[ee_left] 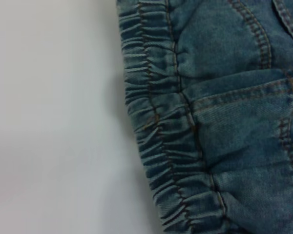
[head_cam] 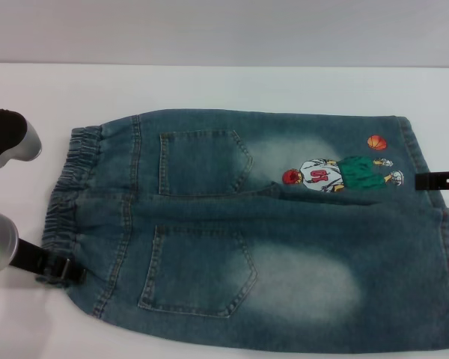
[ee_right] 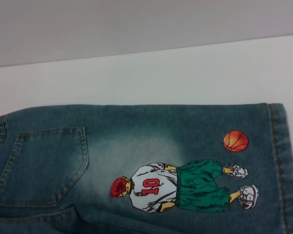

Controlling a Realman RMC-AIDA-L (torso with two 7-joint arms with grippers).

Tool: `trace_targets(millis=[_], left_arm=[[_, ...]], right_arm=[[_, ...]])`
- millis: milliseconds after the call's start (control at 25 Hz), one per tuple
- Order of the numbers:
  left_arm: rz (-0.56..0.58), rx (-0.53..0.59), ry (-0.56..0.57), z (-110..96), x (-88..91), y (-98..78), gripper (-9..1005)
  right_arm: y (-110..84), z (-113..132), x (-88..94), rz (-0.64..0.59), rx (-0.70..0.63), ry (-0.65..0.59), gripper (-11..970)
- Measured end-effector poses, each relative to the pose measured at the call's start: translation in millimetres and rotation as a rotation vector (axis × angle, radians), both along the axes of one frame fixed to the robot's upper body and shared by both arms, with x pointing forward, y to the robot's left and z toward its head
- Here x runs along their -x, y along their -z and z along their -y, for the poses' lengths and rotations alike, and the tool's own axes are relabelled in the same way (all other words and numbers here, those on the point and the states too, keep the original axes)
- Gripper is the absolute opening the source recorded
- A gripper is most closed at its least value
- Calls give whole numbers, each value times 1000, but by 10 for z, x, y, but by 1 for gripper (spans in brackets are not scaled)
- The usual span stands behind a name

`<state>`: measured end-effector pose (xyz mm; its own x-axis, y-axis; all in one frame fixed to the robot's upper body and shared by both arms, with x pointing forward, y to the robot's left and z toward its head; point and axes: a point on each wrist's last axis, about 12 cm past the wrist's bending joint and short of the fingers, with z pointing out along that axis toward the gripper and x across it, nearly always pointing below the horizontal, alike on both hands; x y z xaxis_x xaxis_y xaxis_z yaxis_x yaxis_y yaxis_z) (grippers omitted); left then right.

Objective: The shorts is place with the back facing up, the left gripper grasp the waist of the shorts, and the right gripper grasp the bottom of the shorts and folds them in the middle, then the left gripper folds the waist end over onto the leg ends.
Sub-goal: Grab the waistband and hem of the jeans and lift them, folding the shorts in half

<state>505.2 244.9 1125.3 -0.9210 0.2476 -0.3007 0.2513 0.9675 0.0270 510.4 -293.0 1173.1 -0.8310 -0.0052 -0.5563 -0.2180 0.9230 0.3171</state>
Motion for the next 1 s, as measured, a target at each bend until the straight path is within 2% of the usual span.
trace_targets(millis=[160, 480, 680, 1000], left_arm=[[-11, -3, 15, 16, -13, -42, 793], [-21, -5, 10, 9, -25, -27, 370], [-17, -4, 11, 20, -20, -49, 198], [-3, -3, 27, 58, -10, -122, 53]], right_arm=[[0, -3, -6, 1, 1, -3, 716], [19, -9, -17, -8, 3, -13, 716], [20, -10, -16, -9, 3, -15, 716], [40, -3, -3, -21, 1, -14, 716]])
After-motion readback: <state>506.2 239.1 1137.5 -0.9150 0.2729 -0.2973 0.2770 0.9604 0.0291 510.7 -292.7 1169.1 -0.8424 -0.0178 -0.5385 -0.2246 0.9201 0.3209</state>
